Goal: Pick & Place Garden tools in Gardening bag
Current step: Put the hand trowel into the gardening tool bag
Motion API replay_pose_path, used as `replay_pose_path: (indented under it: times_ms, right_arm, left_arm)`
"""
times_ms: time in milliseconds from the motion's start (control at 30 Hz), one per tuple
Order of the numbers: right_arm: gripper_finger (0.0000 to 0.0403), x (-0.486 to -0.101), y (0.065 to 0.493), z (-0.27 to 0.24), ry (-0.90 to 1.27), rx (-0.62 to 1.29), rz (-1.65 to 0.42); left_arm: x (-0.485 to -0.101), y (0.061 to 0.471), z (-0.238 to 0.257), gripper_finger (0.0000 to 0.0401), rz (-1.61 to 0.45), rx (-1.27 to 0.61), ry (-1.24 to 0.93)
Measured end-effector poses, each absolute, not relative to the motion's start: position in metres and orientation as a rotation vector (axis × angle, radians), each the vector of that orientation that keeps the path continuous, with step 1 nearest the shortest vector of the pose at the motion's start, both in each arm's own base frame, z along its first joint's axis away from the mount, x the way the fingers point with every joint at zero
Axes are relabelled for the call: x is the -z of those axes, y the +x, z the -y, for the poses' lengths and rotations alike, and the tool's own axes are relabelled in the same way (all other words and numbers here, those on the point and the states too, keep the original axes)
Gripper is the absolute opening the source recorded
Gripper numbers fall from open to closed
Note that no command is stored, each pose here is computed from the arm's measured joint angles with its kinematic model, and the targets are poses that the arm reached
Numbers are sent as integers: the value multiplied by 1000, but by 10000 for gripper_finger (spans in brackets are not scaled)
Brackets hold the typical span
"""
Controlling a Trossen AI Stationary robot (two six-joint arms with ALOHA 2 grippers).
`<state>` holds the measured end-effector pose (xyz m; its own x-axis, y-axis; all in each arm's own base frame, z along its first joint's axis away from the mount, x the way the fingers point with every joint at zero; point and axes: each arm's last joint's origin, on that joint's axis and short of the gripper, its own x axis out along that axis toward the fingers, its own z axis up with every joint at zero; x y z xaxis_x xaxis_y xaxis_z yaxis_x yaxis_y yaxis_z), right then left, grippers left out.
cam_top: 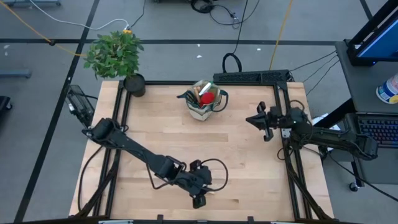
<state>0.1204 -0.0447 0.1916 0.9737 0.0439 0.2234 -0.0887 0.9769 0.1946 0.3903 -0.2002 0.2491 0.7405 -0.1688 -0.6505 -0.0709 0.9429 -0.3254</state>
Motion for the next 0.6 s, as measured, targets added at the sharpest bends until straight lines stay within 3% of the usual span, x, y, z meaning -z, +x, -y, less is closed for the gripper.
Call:
replay_pose_path:
  times_ms: [333, 600]
  right_arm:
    - [0, -165, 123, 48, 281, 28, -23]
    - [0, -162, 123, 48, 274, 53, -47]
  left_arm:
    - [-235, 397, 194, 118, -808, 68, -344]
    - [-225, 396, 192, 118, -863, 107, -225]
